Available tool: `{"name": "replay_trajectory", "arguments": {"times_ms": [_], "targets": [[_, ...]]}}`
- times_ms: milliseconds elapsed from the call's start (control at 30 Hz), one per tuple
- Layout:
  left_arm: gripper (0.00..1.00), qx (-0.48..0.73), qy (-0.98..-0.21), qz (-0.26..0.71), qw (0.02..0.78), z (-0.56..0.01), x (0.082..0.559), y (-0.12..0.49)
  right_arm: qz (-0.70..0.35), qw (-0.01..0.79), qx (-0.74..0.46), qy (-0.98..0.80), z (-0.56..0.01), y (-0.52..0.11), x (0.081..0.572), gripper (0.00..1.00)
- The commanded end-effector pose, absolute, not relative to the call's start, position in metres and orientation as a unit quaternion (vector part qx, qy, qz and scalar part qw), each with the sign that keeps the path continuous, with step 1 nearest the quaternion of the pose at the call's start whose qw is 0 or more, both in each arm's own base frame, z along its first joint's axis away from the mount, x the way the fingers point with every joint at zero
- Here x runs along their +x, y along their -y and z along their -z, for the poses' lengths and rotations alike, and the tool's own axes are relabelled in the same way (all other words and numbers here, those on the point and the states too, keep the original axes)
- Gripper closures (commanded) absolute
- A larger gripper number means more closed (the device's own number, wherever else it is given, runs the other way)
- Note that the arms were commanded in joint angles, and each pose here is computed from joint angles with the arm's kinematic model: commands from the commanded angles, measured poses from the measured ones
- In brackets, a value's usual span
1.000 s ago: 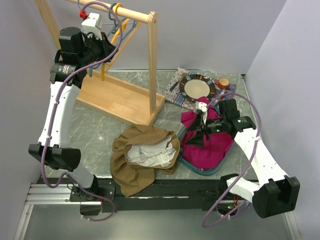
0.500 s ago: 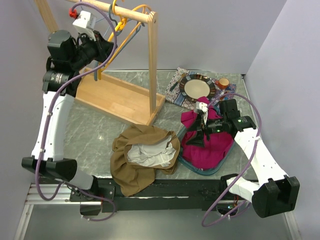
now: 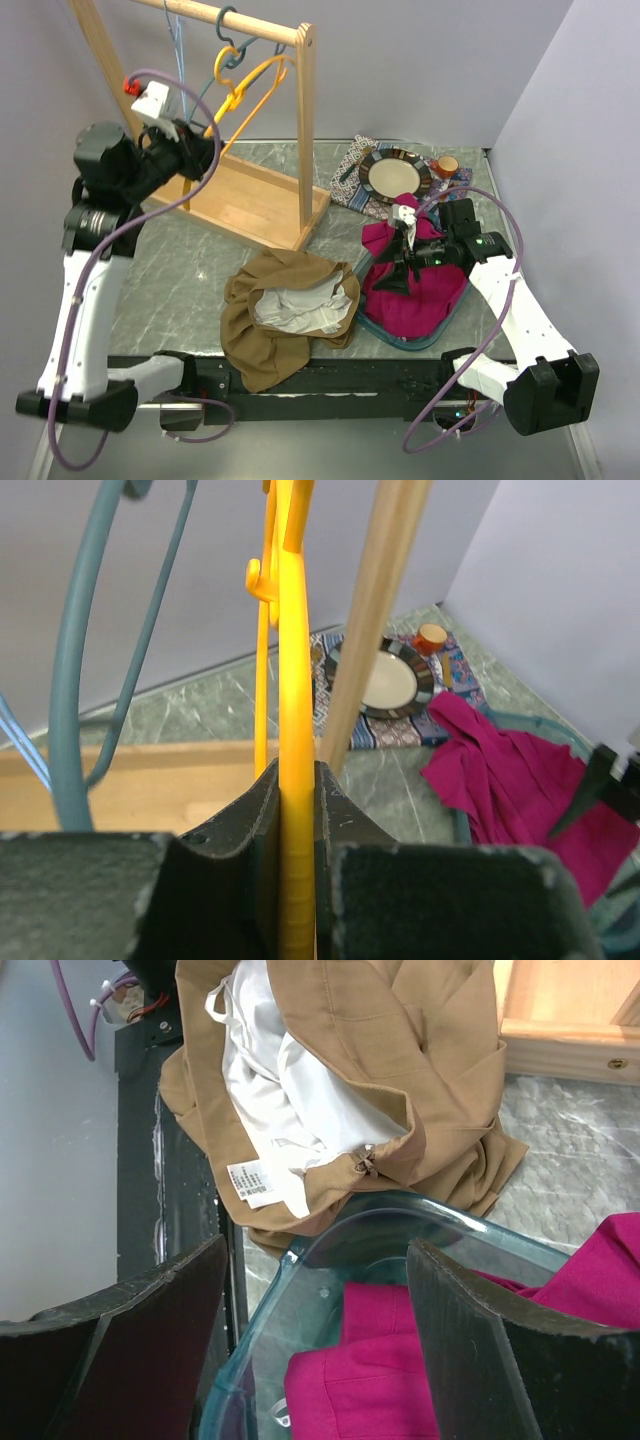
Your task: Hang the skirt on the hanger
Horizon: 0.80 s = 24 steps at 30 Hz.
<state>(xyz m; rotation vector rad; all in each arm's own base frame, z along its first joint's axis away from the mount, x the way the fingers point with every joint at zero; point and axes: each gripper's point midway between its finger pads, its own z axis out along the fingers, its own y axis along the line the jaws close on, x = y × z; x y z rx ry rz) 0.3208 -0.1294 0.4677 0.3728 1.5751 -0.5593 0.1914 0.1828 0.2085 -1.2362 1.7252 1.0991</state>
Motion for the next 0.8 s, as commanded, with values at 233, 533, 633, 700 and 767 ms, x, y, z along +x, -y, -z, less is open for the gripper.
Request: {"name": "replay_trajectory", "arguments": {"times_ms": [233, 533, 633, 700, 767], "targets": [[0.99, 0.105, -0.752, 0.254, 0.599, -0.393, 0.217, 0.108, -0.408, 0.378, -0.534, -0.637, -0.213, -0.178, 0.184, 0.20], [0.99, 0.089, -0.741, 0.294, 0.598, -0.382, 0.139, 0.105, -0.406, 0.328, -0.586, -0.620, -0.224, -0.176, 0.161, 0.18], [0.99, 0.116, -0.732, 0.324, 0.588, -0.388, 0.122, 0.115, -0.391, 0.285, -0.626, -0.611, -0.222, -0.187, 0.141, 0.18], [0.99, 0.146, -0.721, 0.352, 0.579, -0.389, 0.108, 0.125, -0.374, 0.279, -0.646, -0.604, -0.219, -0.199, 0.132, 0.18], [0.99, 0.169, -0.712, 0.376, 0.568, -0.387, 0.101, 0.134, -0.346, 0.283, -0.688, -0.571, -0.217, -0.210, 0.117, 0.16]]}}
